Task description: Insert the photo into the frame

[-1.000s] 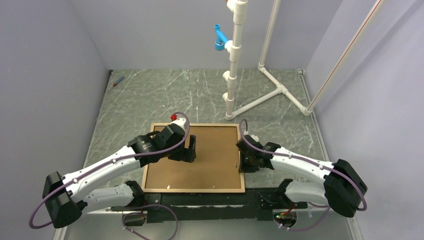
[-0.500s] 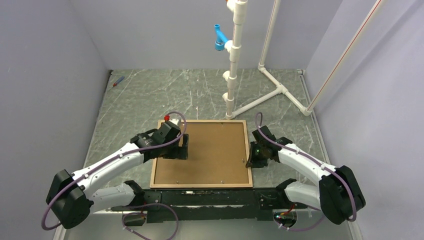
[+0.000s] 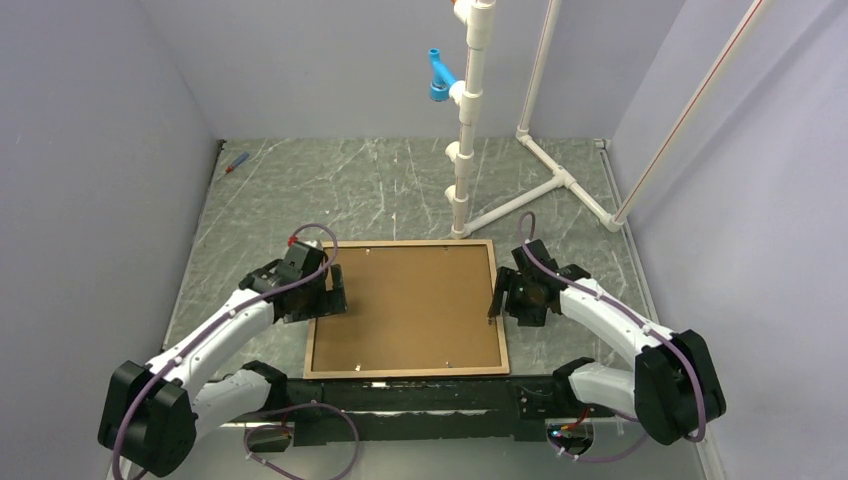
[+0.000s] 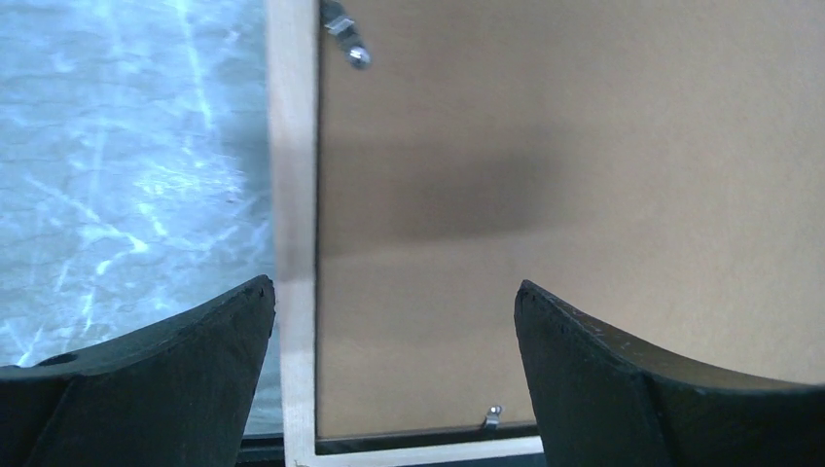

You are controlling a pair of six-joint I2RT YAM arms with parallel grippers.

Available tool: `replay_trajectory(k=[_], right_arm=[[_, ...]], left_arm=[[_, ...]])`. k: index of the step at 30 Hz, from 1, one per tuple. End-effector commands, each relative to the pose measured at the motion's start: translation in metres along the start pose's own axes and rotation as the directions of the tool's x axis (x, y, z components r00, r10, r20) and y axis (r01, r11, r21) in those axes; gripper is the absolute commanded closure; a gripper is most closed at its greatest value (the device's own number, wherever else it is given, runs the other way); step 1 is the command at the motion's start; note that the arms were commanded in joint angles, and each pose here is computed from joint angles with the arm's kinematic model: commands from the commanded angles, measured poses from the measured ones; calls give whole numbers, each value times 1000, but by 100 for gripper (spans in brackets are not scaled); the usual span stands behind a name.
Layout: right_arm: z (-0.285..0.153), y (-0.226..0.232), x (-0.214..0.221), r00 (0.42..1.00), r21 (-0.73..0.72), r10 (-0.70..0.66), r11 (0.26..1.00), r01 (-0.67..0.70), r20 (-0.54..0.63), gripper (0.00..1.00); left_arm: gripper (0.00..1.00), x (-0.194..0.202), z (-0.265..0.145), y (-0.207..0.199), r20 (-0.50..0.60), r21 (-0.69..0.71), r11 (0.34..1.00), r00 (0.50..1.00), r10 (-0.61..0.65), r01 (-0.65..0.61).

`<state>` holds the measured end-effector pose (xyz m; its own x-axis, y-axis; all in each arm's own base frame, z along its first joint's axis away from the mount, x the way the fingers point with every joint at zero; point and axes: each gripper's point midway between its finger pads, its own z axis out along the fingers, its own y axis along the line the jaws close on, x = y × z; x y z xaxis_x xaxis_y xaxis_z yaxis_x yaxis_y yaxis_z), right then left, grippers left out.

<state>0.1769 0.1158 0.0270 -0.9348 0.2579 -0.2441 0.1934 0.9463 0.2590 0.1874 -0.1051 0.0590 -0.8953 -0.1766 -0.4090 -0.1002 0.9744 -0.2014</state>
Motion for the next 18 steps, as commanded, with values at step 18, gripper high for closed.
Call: replay_trajectory(k=[18], right_arm=[[-6,21,-31,998,-168,47,985,-40,40,8]], left_arm=[[11,-1,44,-11,-121,94,991,989,-83,95]])
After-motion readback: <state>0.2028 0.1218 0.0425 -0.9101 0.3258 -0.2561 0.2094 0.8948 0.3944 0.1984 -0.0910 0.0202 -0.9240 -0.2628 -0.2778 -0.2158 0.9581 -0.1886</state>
